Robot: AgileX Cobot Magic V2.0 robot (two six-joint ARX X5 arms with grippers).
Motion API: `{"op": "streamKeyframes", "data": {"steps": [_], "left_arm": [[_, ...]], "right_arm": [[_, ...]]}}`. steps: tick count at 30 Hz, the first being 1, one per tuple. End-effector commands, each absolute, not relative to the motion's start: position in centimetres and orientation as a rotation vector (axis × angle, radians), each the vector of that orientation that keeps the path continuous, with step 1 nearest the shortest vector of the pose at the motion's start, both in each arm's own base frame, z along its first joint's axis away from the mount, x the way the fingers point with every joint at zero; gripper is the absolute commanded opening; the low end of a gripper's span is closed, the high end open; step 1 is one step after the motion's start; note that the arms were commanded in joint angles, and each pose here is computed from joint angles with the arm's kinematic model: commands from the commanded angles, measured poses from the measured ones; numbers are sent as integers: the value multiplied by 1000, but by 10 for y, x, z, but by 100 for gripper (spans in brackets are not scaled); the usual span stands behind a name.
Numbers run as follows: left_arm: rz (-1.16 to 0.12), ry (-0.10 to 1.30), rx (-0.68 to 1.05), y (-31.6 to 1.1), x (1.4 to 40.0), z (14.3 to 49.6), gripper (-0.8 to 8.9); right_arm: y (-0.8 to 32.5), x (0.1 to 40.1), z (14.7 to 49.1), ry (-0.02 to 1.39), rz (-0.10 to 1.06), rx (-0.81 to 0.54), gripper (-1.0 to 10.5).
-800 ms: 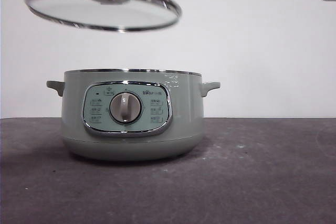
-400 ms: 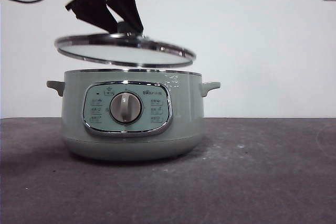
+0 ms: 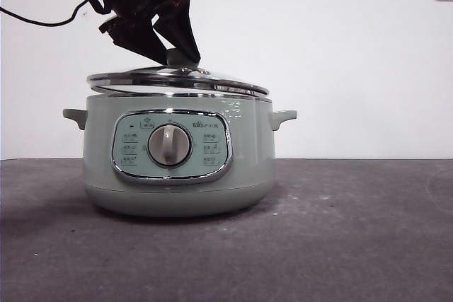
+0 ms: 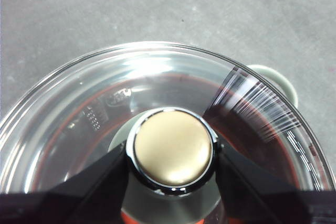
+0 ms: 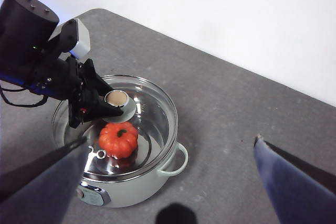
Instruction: Pick up the pumpkin,open the lid,put the pumpkin in the pot,close the lid
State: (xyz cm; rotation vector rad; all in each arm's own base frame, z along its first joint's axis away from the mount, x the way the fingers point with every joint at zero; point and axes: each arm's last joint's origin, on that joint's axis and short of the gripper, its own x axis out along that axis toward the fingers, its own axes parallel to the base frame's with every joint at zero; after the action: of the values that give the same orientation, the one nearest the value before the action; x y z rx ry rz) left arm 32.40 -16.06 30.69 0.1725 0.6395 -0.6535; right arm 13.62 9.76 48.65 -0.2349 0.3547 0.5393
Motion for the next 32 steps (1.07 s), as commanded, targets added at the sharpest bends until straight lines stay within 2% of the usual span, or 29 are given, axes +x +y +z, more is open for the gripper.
{"op": "streamKeyframes", "data": {"steps": [1, 18, 25, 30, 32], "left_arm": [[-671, 591, 176, -163, 325, 312, -9], [-682, 634, 185, -166, 322, 307, -9], [-684, 727, 197, -170, 326, 288, 16], [-682, 768, 199, -171, 328, 281, 385], [-683, 770, 199, -171, 327, 281, 435]], "right_arm": [[98, 136, 486, 357, 539, -223, 627], [98, 136, 486, 357, 543, -221, 626], [98, 136, 485, 368, 546, -224, 626], [97, 135, 483, 386, 546, -231, 626], [97, 135, 482, 397, 546, -235, 626]]}}
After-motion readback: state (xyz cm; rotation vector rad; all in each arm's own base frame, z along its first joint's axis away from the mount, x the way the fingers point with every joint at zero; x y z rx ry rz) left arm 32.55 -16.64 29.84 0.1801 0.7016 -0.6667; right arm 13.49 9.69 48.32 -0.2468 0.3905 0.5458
